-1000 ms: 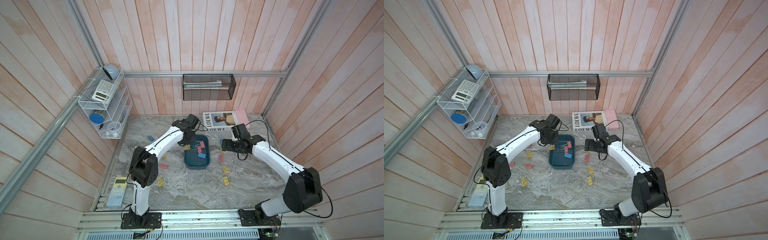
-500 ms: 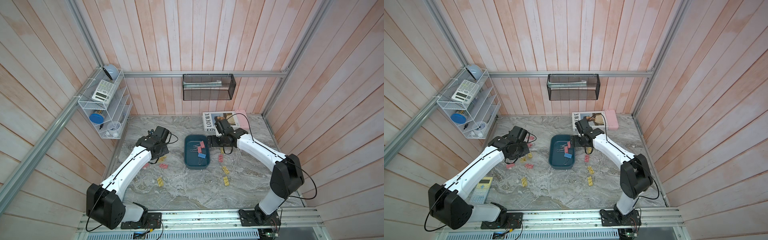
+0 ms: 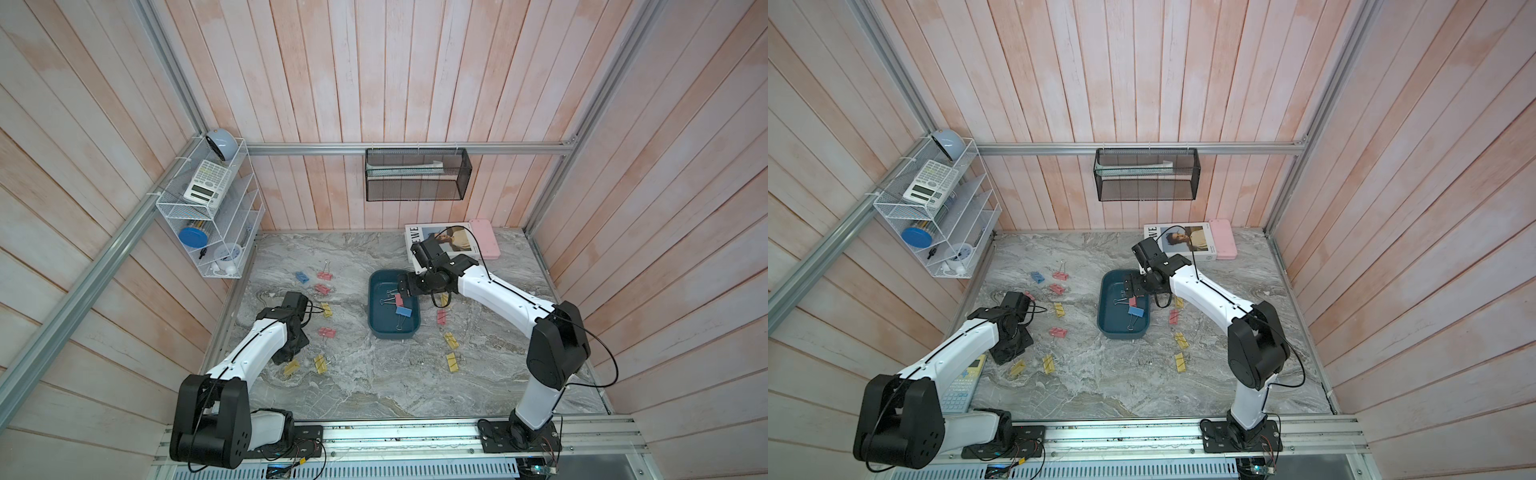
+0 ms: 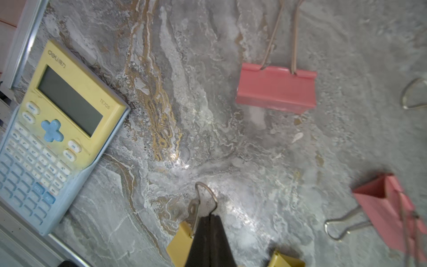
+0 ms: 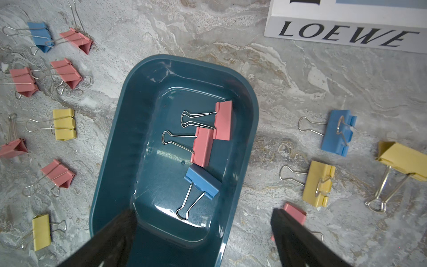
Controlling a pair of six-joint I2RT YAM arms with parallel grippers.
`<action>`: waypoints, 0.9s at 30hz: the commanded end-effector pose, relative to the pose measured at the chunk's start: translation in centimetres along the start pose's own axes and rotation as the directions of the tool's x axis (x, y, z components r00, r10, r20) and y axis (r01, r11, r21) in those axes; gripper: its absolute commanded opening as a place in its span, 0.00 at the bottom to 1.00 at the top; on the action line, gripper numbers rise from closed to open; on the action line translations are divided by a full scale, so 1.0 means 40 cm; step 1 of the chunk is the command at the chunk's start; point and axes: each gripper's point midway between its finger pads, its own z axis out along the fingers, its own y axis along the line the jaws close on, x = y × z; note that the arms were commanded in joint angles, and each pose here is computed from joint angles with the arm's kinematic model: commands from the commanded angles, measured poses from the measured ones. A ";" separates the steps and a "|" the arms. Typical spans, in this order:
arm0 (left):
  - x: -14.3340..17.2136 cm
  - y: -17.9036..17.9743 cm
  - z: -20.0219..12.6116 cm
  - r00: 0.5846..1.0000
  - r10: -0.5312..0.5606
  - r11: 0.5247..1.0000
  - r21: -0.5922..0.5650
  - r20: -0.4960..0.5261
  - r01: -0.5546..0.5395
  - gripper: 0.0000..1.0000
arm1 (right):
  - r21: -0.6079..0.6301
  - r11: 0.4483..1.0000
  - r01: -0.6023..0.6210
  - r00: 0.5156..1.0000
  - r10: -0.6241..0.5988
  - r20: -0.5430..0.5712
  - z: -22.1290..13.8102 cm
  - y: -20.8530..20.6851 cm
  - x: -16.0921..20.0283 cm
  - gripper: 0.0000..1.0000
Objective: Take out the binder clips from the storage box
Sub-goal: Place the binder clip at the center of the board.
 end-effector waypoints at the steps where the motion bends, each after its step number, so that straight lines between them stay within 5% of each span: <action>1: -0.014 -0.016 0.033 1.000 0.003 1.000 0.015 0.006 -0.003 0.00 | -0.034 0.999 0.037 0.998 -0.039 -0.051 0.022 0.033 0.015 0.98; 4: -0.021 -0.021 0.043 1.000 0.012 1.000 0.011 -0.005 -0.012 0.03 | -0.056 0.997 0.049 0.993 -0.055 -0.101 0.054 0.053 0.028 0.97; 11: -0.067 -0.040 -0.031 0.999 -0.009 0.997 0.075 0.053 0.005 0.68 | -0.063 0.994 0.093 0.980 -0.102 -0.173 0.126 0.083 0.049 0.70; 17: -0.111 -0.064 -0.124 0.992 -0.054 0.983 0.180 0.116 0.033 0.87 | -0.040 0.994 0.098 0.964 -0.105 -0.244 0.177 0.074 0.074 0.62; 27: -0.134 -0.087 -0.180 0.988 -0.071 0.967 0.251 0.137 0.035 0.89 | -0.043 0.969 0.242 0.937 -0.245 -0.250 0.243 0.103 0.083 0.44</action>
